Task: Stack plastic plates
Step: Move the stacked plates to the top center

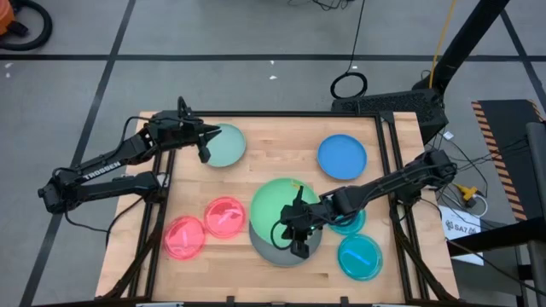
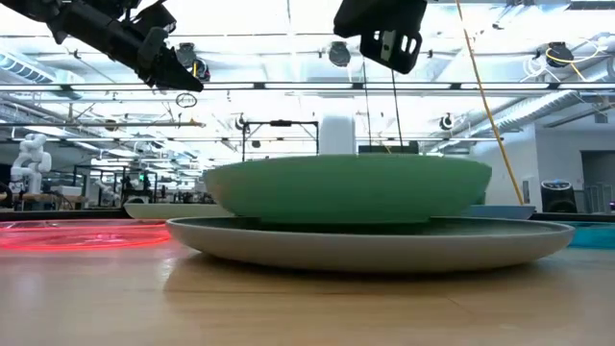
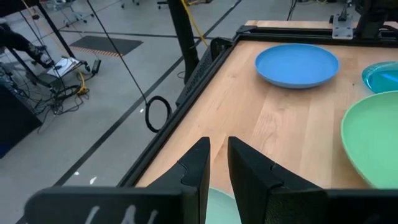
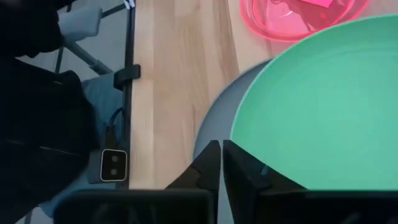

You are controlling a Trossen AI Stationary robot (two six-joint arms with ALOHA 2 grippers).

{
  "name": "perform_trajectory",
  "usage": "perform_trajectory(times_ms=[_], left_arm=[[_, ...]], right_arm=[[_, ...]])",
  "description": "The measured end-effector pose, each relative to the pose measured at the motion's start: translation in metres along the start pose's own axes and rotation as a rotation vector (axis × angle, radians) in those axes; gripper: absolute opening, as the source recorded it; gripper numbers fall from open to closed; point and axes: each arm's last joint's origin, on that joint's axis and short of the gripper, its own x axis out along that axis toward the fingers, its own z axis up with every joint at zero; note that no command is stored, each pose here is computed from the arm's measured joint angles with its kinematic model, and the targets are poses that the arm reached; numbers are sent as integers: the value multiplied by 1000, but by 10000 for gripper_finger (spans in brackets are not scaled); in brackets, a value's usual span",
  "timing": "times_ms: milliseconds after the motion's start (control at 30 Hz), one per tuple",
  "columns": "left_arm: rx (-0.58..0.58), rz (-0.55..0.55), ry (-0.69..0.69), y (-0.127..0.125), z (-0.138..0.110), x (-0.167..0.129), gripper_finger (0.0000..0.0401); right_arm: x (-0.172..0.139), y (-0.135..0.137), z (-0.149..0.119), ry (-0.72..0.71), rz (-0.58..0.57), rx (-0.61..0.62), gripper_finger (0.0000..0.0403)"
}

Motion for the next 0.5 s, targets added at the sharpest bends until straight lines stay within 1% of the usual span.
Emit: perform_trajectory(times_ms=[133,333,400,500], left_arm=[[4,0,-1,0,0,0,65],[27,10,-40,1,4,0,65],[28,11,-45,1,4,0,65],[28,11,-47,1,5,0,65]], right_arm=[[0,3,-1,-14,-1,14,1],[0,2,1,-78,-93,-43,1],[0,1,1,-81,-99,-45,1],[0,0,1,-103,-138,-49,1]])
